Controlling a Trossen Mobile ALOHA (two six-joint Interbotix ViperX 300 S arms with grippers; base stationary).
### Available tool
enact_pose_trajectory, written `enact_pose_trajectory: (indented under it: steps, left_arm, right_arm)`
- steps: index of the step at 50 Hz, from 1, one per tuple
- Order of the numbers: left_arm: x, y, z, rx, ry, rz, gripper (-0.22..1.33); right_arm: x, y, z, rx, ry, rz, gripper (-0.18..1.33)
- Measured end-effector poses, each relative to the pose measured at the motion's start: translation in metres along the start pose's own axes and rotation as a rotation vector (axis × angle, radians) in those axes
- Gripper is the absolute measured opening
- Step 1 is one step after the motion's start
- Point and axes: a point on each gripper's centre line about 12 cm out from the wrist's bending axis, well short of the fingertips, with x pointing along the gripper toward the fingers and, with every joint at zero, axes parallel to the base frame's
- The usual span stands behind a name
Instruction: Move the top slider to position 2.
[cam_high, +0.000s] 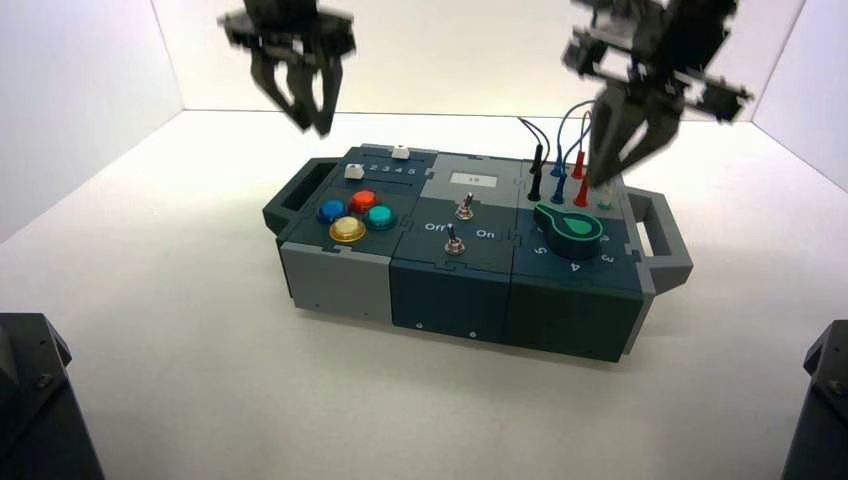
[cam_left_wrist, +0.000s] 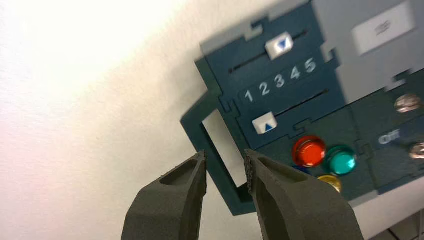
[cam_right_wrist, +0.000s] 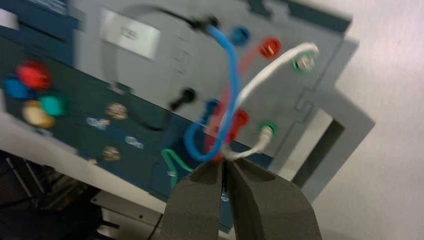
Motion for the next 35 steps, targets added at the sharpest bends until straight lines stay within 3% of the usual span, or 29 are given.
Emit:
enact_pose_trajectory:
  steps: [9,16,20,31,35]
  left_arm:
    - [-0.017,0.001,0.007,0.002,-0.026,0.003,0.82]
    - [-0.019,-0.002,0.010,0.005,-0.035,-0.001,0.65]
    - [-0.019,-0.004,0.012,0.009,-0.038,-0.004,0.65]
    - [-0.023,-0.041,0.030,0.113,-0.066,-0.024,0.65]
    - [-0.021,-0.058,0.037,0.158,-0.069,-0.036,0.55]
  right_arm:
    - [-0.025,0.014,0.012,-0.043,-0.097,0.022,-0.14]
    - [-0.043,0.021,0.014,-0.075,-0.156,0.034,-0.14]
    - [-0.050,0.023,0.014,-0.085,-0.179,0.039,-0.14]
    - [-0.071,0.029,0.009,-0.113,-0.245,0.054,-0.14]
    - [-0.076,0.030,0.007,-0.118,-0.261,0.058,-0.14]
